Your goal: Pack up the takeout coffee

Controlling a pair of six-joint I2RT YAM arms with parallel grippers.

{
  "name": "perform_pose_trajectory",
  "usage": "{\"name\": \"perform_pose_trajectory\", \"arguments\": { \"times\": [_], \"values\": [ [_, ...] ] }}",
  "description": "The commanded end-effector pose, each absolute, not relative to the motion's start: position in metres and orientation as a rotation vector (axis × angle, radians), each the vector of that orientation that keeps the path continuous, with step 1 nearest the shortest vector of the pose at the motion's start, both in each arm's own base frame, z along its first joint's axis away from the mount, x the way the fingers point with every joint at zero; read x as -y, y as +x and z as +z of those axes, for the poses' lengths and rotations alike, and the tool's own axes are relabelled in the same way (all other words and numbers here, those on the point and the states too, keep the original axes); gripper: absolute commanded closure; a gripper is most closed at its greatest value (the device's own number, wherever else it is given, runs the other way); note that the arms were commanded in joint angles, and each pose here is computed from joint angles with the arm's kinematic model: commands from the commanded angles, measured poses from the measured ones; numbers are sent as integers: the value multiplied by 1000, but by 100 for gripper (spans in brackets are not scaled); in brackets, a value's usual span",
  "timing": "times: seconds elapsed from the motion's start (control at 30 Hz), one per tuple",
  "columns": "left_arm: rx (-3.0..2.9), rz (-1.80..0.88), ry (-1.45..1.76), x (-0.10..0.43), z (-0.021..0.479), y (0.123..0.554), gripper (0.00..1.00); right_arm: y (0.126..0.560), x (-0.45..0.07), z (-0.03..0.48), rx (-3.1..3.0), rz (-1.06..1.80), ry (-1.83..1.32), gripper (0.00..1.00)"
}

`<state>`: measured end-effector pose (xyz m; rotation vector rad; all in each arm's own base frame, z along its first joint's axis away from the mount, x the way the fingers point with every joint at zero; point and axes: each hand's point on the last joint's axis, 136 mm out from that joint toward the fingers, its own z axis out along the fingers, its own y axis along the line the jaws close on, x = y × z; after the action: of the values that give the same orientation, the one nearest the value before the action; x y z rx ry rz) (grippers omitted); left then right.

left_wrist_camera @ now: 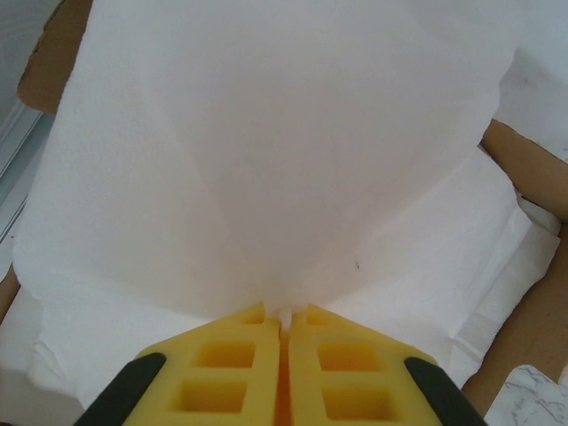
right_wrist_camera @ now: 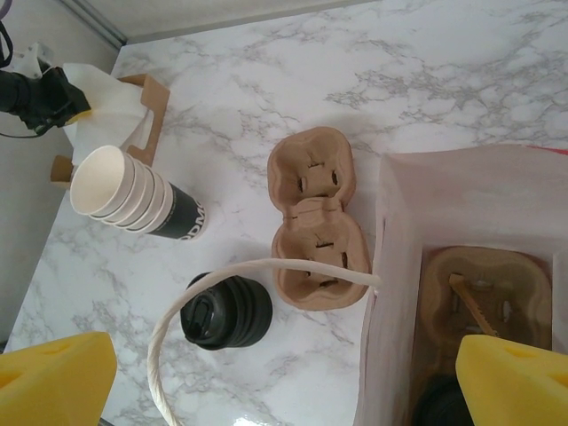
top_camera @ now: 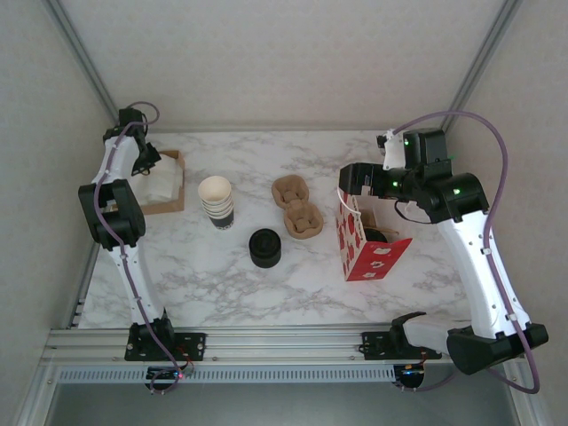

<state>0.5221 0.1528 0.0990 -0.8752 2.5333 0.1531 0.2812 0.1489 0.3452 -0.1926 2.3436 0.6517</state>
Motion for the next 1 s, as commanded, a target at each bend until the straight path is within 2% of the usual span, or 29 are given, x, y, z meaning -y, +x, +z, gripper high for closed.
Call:
{"name": "perform_pose_trajectory", "arguments": {
  "times": [0.0, 0.13, 0.37, 0.43, 0.6, 0.77, 0.97],
  "values": [
    [-2556, 141, -864, -152, 95, 518, 84, 277, -149, 347, -2330, 649, -210, 1],
    [-2574, 130, -870, -150, 84, 518, 83, 277, -148, 347, -2330, 644, -207, 1],
    [-2581, 126, -875, -149, 76, 515, 93, 277, -148, 346, -2331, 643, -209, 1],
    [-2584, 125, -873, -147, 77, 514, 89, 277, -149, 345, -2335, 644, -209, 1],
    [-2559, 127, -865, -148, 92, 513, 87, 278, -150, 344, -2335, 650, -210, 1],
    [-2539, 132, -863, -149, 103, 511, 96, 280, -150, 342, -2344, 650, -209, 1],
    [-2530, 125, -858, -148, 110, 509, 97, 282, -153, 343, -2342, 666, -212, 1]
  ]
}}
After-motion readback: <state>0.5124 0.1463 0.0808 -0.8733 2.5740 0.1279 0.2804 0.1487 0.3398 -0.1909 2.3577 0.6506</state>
